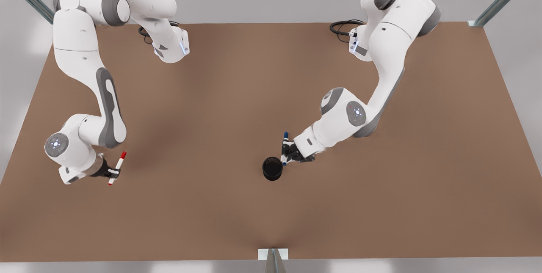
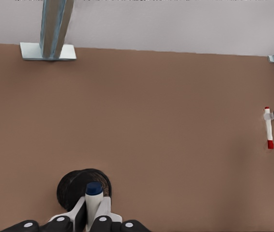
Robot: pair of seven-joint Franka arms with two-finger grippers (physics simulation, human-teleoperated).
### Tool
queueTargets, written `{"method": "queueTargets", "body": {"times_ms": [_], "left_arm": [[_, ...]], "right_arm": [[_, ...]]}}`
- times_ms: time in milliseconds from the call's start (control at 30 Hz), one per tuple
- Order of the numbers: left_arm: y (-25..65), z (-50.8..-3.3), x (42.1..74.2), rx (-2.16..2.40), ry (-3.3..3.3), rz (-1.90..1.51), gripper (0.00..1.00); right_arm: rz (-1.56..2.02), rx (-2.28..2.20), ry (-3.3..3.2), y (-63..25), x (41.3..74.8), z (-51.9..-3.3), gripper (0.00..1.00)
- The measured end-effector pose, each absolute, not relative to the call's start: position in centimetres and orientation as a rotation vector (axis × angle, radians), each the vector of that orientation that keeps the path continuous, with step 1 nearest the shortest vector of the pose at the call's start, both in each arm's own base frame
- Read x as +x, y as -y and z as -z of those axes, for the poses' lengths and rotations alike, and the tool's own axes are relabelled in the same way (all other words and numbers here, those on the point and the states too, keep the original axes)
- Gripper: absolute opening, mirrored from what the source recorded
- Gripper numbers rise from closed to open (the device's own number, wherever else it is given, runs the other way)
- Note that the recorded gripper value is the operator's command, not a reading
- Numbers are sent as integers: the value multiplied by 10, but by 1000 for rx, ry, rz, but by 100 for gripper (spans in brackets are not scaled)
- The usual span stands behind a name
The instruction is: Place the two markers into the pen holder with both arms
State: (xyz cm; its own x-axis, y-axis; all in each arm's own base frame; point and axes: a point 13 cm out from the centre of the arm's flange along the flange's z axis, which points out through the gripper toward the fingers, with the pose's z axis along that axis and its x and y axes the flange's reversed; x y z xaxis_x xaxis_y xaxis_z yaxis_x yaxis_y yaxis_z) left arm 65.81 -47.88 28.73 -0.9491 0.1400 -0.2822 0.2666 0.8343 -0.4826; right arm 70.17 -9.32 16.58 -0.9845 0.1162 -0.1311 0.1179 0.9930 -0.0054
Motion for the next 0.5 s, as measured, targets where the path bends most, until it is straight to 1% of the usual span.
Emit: {"method": "queueTargets", "body": {"times_ms": [33, 100, 167, 233, 300, 367, 400, 500], "left_arm": [[496, -274, 659, 303, -2739, 789, 21], [515, -250, 672, 243, -2638, 820, 21], [513, -247, 693, 178, -2526, 827, 21], [498, -256, 717, 134, -2427, 807, 21], [483, -258, 729, 111, -2367, 785, 21], [478, -246, 725, 110, -2347, 769, 21], [481, -236, 717, 118, -2344, 765, 21], [490, -196, 691, 141, -2334, 753, 21]], "right_arm": [[-1, 118, -2968, 69, 714, -197, 21], [-75, -42, -2908, -9, 728, -252, 21], [-152, -191, -2869, -87, 728, -280, 21], [-211, -322, -2825, -157, 723, -294, 21], [-240, -392, -2757, -199, 728, -319, 21], [-288, -440, -2674, -237, 732, -359, 21], [-310, -465, -2653, -255, 729, -366, 21], [-372, -523, -2603, -311, 723, -360, 21]]}}
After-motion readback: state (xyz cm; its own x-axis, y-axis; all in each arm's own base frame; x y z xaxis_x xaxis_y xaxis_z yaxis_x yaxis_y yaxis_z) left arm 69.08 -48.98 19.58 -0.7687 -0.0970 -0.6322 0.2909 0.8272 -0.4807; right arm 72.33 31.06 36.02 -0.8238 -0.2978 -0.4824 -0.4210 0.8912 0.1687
